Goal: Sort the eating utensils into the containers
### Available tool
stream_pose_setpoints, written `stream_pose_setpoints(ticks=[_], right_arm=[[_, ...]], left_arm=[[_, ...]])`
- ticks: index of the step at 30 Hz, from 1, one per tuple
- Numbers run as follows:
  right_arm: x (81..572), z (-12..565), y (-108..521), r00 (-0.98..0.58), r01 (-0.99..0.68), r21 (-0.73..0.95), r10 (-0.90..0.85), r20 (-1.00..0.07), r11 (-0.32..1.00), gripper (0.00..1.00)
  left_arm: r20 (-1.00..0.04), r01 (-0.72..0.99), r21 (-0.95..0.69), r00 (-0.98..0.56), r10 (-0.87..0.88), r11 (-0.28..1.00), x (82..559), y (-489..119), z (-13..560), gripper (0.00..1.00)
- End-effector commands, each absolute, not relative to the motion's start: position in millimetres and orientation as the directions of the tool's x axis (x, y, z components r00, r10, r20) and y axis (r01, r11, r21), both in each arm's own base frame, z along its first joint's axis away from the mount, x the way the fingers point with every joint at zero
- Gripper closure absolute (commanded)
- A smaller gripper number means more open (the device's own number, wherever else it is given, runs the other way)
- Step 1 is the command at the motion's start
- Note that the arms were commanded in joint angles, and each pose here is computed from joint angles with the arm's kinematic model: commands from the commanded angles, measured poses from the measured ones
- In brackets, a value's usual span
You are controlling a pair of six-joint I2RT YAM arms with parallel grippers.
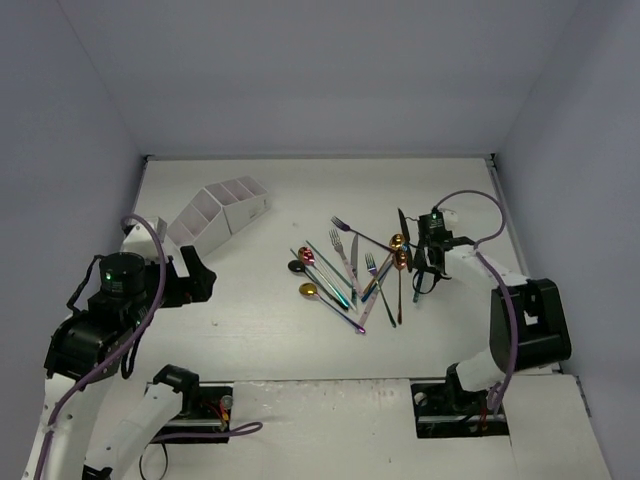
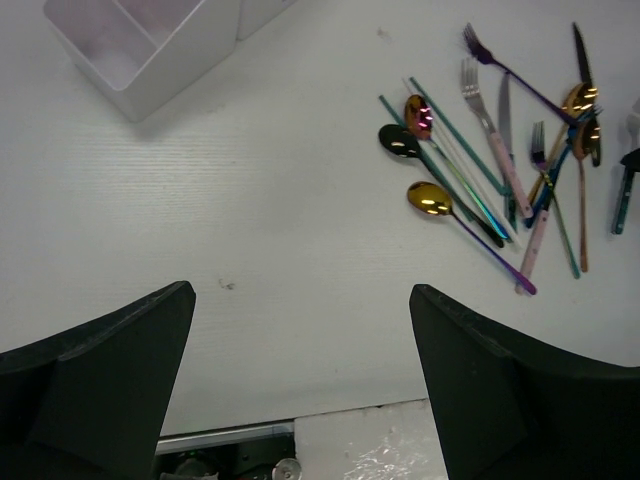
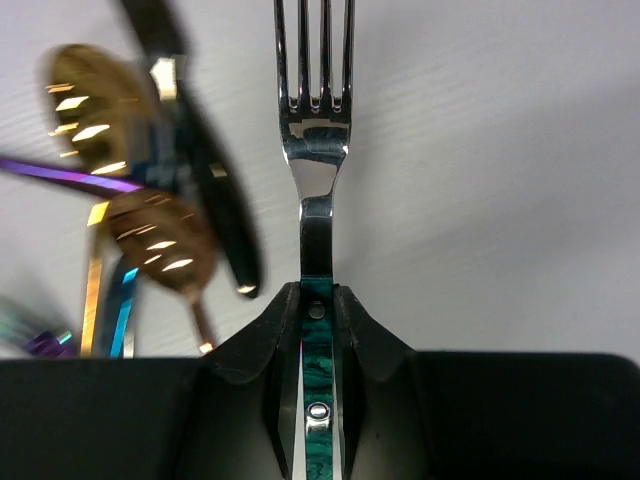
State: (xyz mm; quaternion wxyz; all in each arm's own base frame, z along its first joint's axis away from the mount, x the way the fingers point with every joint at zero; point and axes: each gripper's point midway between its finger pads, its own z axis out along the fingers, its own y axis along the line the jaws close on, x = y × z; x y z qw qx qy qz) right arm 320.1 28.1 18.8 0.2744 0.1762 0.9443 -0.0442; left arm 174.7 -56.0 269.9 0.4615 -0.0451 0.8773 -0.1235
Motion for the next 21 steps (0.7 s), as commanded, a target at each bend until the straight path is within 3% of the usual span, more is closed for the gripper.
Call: stream_pose_setpoints(ticks=[1,6,12,21], right_arm=[[353.0,120.4,62.4,-0.64,0.175,0.086,0.18,-0.747,0.981,1.0],[347.7,210.6,116.5,-0.478,-0.105,0.094,0.033,-0.878,0.99,1.0],[307.7,286.2,204.2,-0.29,-0.505,0.101,-0.058,-0.955,0.857,1.0],[272.9,323.9,283.1,-0.185,-0.74,0.094,-0.068,-0.98,0.666,1.0]], left_arm=[[-0.825,0.168,-0.397,-0.497,-0.27,0.902,198.1,-92.2,320.3,0.13],[-0.802,0.305,-0.51,-0.506,-0.316,0.805,212.3,-130.6,355.5,0.13],[-0.809,0.394,-0.554,-0.463,-0.363,0.733,245.7,-160.1,397.4,0.13],[-0.891,0.502,-0.433,-0.367,-0.268,0.749,273.1,-230.1,423.8,0.13]])
